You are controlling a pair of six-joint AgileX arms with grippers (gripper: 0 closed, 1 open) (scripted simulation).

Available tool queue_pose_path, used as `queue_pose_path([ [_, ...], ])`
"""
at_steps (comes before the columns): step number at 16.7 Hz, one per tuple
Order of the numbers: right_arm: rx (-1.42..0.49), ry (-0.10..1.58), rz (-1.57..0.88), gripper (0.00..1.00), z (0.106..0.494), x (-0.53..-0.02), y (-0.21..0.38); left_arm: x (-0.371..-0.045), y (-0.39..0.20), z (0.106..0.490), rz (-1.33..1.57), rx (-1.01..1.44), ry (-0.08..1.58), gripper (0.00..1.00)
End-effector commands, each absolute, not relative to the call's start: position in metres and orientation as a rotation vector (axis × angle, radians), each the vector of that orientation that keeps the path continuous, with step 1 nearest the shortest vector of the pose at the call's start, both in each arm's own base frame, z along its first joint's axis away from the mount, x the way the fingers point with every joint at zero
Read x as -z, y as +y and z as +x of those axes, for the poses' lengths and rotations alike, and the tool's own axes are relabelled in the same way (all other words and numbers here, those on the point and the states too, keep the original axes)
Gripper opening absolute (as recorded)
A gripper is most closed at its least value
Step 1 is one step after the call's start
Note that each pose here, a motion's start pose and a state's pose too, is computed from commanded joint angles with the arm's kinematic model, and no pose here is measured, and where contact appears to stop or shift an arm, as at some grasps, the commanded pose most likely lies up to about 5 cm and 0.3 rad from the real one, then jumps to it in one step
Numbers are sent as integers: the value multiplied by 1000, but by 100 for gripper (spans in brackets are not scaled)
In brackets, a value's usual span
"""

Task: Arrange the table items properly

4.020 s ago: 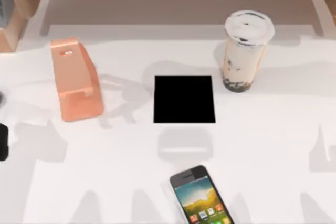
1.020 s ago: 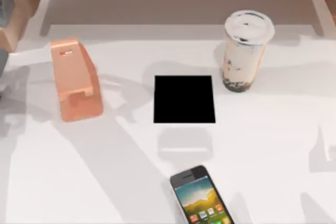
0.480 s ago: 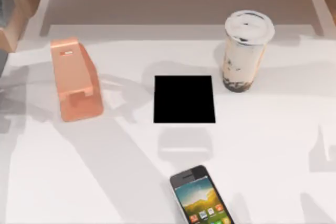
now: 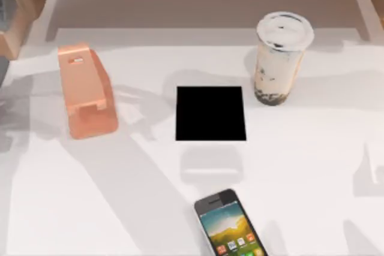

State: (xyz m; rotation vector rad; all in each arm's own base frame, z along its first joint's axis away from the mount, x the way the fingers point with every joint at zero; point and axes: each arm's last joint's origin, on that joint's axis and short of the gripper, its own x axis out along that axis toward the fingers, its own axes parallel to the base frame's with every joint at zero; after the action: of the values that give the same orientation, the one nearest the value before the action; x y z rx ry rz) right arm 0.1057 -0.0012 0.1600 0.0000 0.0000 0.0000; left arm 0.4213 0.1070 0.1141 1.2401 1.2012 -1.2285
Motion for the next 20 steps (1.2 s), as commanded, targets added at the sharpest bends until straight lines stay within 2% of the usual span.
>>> queue_pose_path([
  [3, 0, 0, 0, 100, 106, -160, -1, -131, 108, 424, 1243, 1231, 1199, 0],
  [10, 0, 0, 0, 100, 106, -160, -1, -204, 107, 423, 1241, 1232, 1201, 0],
  [12, 0, 0, 0, 100, 106, -160, -1, -213, 107, 421, 1241, 1229, 1201, 0],
  [17, 0, 0, 0, 100, 106, -160, -1, -212, 107, 422, 1243, 1232, 1199, 0],
  [20, 0, 0, 0, 100, 106, -160, -1, -242, 84, 427, 1375, 1247, 1085, 0],
])
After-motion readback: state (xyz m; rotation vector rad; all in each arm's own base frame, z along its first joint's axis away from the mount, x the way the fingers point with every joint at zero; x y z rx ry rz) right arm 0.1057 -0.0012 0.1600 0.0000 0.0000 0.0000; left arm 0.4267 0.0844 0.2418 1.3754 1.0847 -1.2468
